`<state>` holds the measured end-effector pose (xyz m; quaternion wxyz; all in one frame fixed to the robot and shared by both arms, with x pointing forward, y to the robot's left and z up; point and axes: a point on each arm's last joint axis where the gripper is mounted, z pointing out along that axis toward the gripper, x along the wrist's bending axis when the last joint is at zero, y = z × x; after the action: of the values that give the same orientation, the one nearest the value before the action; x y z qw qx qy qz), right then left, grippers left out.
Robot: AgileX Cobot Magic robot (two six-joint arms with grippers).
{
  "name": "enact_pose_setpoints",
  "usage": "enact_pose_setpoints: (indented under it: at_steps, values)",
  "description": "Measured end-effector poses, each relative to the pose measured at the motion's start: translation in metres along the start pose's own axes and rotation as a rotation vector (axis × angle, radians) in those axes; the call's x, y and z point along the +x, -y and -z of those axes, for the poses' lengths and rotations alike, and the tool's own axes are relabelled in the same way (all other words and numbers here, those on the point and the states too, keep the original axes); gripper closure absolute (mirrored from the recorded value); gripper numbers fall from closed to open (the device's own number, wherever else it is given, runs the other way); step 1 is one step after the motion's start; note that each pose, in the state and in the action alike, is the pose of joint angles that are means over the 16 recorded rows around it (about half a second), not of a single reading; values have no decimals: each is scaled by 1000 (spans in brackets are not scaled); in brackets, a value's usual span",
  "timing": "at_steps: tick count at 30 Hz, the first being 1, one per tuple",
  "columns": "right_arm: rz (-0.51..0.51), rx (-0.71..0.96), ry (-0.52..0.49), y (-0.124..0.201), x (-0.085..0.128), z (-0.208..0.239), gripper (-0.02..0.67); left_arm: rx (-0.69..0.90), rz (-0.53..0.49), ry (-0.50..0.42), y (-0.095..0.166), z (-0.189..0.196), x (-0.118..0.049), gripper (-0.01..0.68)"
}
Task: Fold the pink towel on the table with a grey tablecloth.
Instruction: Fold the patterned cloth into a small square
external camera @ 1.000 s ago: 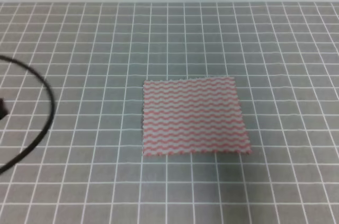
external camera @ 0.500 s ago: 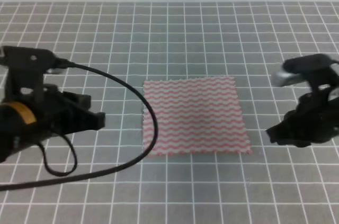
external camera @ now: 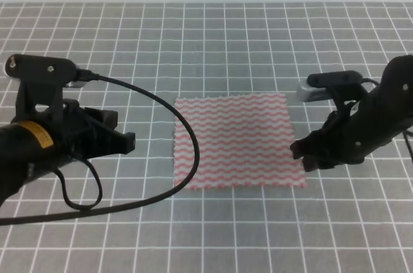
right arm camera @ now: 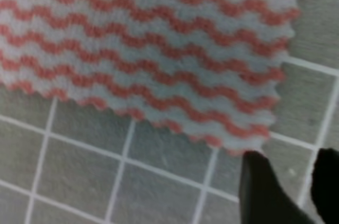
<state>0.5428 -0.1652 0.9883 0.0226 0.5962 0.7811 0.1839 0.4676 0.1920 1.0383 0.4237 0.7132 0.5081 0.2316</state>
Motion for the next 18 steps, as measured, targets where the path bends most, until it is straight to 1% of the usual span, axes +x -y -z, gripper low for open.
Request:
enact_pose_setpoints:
  at_steps: [3, 6, 13, 18]
  values:
    - [-27, 3, -23, -2, 1, -10, 415, -6, 0, 0, -1, 0, 0, 673]
    - [-48, 13, -37, -3, 1, -21, 383, -7, 0, 1, -1, 0, 0, 673]
    - [-79, 46, -46, -2, -1, -39, 365, 3, 0, 0, 0, -1, 0, 673]
    - [-91, 61, -48, -2, -1, -46, 365, 10, 0, -1, 1, -2, 0, 673]
